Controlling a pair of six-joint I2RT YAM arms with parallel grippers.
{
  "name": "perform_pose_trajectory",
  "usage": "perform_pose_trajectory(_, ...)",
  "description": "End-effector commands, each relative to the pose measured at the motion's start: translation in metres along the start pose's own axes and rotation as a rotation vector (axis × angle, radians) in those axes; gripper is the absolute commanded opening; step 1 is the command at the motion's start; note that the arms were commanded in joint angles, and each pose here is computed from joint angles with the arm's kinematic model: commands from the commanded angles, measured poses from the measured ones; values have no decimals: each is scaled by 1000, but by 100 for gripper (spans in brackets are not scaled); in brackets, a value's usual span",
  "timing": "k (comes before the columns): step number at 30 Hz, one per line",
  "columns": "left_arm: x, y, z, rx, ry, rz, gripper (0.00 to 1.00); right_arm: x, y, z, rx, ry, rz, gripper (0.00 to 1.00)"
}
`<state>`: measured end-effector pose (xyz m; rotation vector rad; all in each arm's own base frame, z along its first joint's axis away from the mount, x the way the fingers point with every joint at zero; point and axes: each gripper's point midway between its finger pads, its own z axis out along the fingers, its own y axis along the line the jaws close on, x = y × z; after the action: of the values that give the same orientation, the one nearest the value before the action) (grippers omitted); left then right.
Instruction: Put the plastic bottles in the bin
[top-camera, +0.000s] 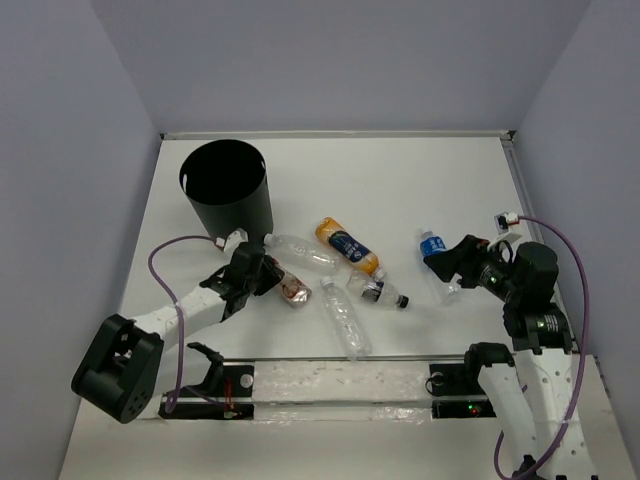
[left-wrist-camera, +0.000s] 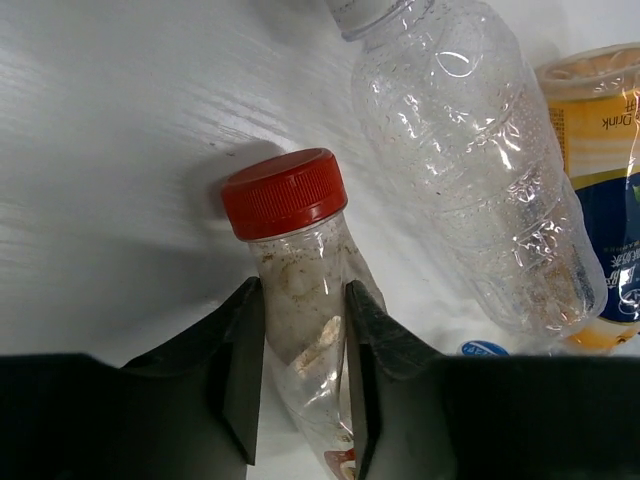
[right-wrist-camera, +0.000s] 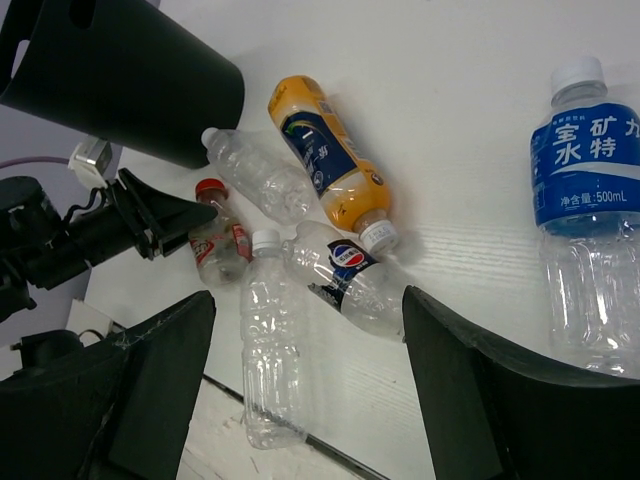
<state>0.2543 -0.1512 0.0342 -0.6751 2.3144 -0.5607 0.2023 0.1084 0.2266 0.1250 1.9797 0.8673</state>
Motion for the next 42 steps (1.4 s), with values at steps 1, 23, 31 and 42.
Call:
perform_pose_trajectory(1,-14,-3,-4,8,-73,-7,29,-11,9,0,-42,-42,-26,81)
perform_pose_trajectory(23,-260,-169,-241,118,-803,194,13,2,31,67,-79,107,-118,81)
perform_pose_trajectory(31,-340,-166,-216,-193,-969,195,15,26,47,115,-50,240,-276,91)
perform_pose_trajectory(42,-366,-118,-147,-483,-1009,249,21,98,110,153,-116,461,-564,77)
